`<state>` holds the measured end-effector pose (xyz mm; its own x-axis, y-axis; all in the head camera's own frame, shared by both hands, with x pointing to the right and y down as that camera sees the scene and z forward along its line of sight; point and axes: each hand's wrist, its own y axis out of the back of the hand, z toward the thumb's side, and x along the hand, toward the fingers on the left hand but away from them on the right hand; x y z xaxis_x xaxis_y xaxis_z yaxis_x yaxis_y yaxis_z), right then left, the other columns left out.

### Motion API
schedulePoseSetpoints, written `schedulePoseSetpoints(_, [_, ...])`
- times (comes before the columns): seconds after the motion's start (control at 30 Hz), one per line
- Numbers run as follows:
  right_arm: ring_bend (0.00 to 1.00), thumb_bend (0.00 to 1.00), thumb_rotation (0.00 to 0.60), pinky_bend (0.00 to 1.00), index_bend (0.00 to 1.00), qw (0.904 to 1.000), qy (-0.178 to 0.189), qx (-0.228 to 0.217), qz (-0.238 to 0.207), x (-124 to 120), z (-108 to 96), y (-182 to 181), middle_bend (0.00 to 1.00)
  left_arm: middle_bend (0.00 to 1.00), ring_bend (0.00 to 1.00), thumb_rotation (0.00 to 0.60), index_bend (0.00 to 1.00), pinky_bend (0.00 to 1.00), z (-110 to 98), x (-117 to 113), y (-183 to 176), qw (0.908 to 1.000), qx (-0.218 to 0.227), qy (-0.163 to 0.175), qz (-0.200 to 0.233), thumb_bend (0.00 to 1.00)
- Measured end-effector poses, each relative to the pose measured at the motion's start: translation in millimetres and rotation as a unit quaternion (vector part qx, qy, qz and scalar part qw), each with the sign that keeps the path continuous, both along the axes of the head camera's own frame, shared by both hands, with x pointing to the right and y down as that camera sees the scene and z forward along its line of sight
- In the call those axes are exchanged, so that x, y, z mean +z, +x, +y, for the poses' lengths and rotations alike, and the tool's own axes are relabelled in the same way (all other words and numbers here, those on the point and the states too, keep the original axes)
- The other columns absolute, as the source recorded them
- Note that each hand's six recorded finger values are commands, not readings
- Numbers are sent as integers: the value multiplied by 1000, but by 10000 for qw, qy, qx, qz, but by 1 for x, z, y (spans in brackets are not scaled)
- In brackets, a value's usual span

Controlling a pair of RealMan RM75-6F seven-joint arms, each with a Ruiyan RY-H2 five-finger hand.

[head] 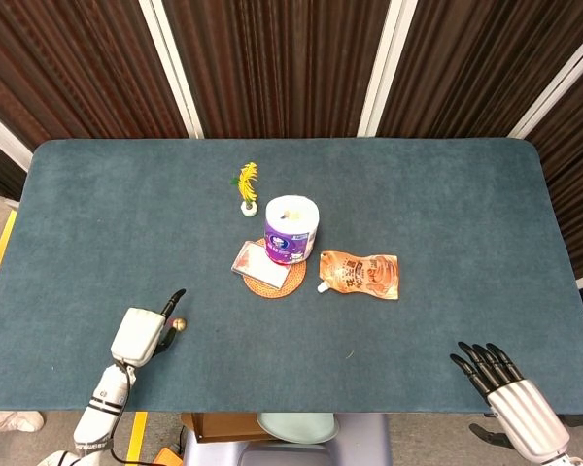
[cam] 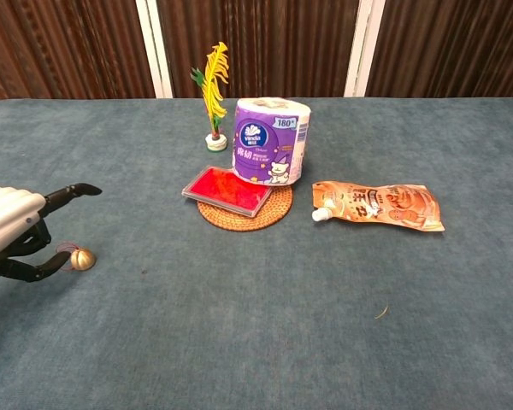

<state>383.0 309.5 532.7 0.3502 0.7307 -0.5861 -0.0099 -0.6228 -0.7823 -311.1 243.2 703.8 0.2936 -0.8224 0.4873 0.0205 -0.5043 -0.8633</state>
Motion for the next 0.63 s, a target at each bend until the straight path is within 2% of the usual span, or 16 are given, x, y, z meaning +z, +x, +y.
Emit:
schedulePoseSetpoints(0.07, [0,190,600,0,0,10000,24,23,-17,-2,-1,1,0,578,652,600,35,928,2,-13,-3,9999,-58,-31,97,415])
schedulePoseSetpoints(0.1, [0,191,600,0,0,10000,51,39,-16,-3,-1,2,0,370,466,600,18,825,4,-21,-5,9999,-90,-43,122,414])
schedulePoseSetpoints(0.13, [0,190,600,0,0,10000,70,54,-8,-3,-2,3,0,257,350,600,11,733,9,-34,-12,9997,-149,-108,137,414])
schedulePoseSetpoints(0.17, [0,190,600,0,0,9999,74,71,-1,-3,-3,4,0,120,185,600,1,542,11,-39,-14,9996,-173,-156,142,412])
schedulePoseSetpoints(0.2, [0,190,600,0,0,9999,62,100,6,-2,-3,5,0,49,81,600,0,371,16,-49,-18,9994,-211,-243,156,411])
schedulePoseSetpoints(0.23, [0,191,600,0,0,9999,47,121,14,-1,-4,5,0,5,12,600,0,204,23,-63,-24,9988,-273,-370,181,409])
schedulePoseSetpoints(0.27, [0,190,600,0,0,9999,30,137,25,0,-4,5,0,0,0,600,0,105,28,-76,-30,9982,-330,-457,195,408])
schedulePoseSetpoints(0.3, [0,190,600,0,0,9999,18,160,45,1,-5,6,0,0,0,600,0,63,34,-90,-36,9976,-400,-522,204,407])
schedulePoseSetpoints(0.37, [0,190,600,0,0,9998,41,194,73,2,-7,6,0,0,0,600,0,26,39,-124,-51,9966,-595,-525,226,405])
schedulePoseSetpoints(0.47, [0,190,600,0,0,9997,103,187,111,2,-9,5,0,0,0,600,0,9,42,-164,-68,9948,-943,-255,277,402])
schedulePoseSetpoints(0.57, [0,191,600,0,0,9997,92,167,122,3,-8,4,0,0,0,600,0,9,52,-185,-84,9919,-1225,59,321,403])
schedulePoseSetpoints(0.63, [0,191,600,0,0,9998,67,165,108,3,-8,4,0,0,0,600,0,9,62,-191,-99,9915,-1278,235,118,402])
